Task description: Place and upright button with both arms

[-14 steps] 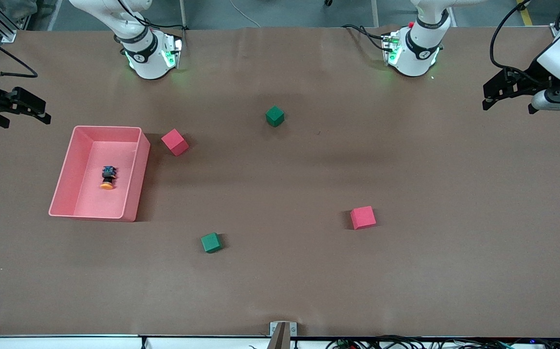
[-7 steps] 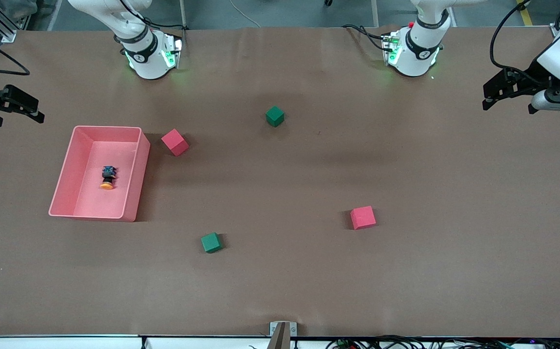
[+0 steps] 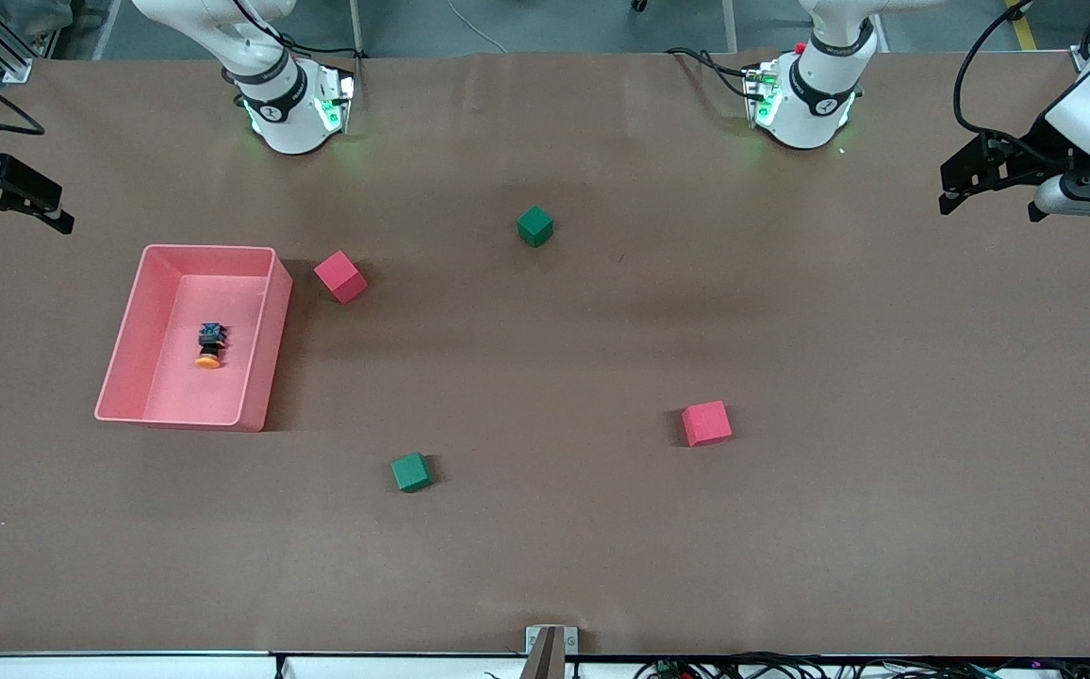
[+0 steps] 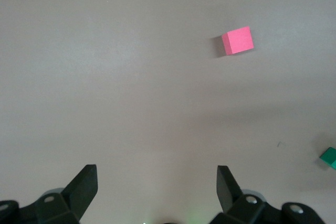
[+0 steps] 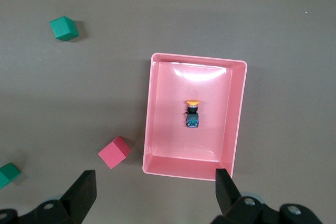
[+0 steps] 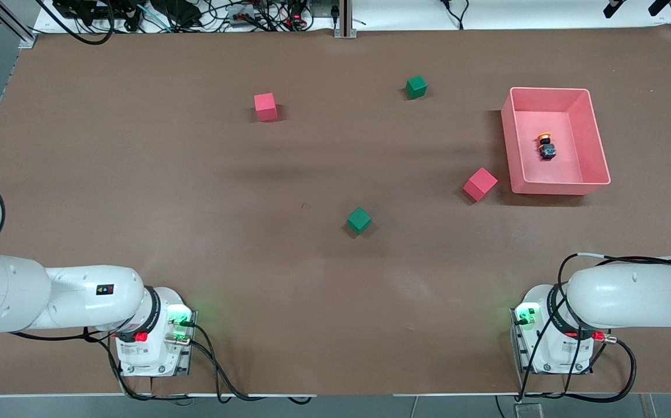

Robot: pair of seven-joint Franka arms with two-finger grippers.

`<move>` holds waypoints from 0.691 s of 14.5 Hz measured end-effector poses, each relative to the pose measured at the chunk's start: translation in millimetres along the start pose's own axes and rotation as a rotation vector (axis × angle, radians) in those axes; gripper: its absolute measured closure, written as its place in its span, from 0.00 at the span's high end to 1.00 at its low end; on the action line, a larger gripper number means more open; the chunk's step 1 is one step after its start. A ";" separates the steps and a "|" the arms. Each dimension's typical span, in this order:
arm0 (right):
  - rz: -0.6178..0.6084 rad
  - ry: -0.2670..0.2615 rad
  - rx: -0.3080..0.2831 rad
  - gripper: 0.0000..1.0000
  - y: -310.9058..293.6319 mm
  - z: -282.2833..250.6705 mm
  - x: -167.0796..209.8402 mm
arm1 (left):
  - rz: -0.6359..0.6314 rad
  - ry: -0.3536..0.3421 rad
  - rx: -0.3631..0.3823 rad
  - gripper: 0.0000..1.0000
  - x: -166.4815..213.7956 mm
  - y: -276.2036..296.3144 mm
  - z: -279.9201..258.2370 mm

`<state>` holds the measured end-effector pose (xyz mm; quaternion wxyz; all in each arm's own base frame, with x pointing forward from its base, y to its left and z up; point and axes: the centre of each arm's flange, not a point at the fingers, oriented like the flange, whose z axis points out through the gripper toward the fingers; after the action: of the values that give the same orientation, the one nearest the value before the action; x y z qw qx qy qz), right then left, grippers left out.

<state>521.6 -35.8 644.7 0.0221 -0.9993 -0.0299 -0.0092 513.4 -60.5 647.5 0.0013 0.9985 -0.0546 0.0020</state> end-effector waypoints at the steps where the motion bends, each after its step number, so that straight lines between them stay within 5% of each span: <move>1: 0.000 0.000 0.000 1.00 -0.2 0.0 0.0 | -0.001 0.000 0.000 1.00 0.0 0.0 0.0; 10: 0.005 -0.010 -0.002 1.00 1.9 0.6 -1.3 | -0.006 0.000 0.000 1.00 0.1 0.0 0.1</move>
<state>520.5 -37.7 644.0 0.0211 -0.9994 -0.0273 -0.0043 513.4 -60.5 647.3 0.0013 0.9987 -0.0517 0.0018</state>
